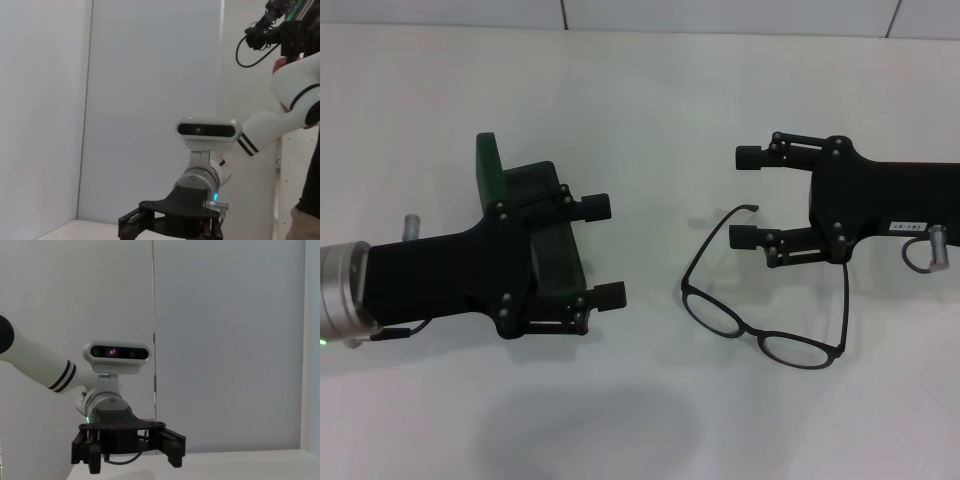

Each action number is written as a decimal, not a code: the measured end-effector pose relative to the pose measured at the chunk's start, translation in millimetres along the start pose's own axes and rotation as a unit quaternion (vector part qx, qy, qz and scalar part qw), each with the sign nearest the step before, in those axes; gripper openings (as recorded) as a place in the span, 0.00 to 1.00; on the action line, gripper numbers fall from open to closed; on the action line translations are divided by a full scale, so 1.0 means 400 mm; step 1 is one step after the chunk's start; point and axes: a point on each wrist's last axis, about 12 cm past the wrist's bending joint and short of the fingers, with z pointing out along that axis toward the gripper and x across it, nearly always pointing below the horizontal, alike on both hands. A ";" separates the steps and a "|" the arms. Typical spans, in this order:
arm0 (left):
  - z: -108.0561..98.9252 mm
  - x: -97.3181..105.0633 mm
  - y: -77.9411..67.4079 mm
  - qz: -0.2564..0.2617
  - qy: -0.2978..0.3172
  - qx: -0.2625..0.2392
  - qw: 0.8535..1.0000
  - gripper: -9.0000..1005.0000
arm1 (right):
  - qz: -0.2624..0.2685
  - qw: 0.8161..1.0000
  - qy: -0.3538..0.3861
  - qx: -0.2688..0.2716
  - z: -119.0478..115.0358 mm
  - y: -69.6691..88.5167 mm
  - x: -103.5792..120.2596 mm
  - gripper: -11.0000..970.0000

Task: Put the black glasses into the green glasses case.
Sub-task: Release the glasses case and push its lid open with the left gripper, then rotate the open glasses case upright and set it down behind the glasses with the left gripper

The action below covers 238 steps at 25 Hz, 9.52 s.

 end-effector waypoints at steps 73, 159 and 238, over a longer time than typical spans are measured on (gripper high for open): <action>0.082 -0.177 0.224 -0.255 0.404 -0.335 0.812 0.54 | -0.005 0.999 -0.015 0.051 -0.067 0.027 0.037 0.87; 0.458 -0.199 0.394 0.012 0.432 -0.242 0.869 0.60 | -0.015 0.997 -0.043 0.068 -0.043 0.108 0.090 0.87; 0.559 -0.184 0.324 0.144 0.567 -0.145 0.798 0.60 | -0.020 0.998 -0.014 0.060 -0.017 0.110 0.107 0.87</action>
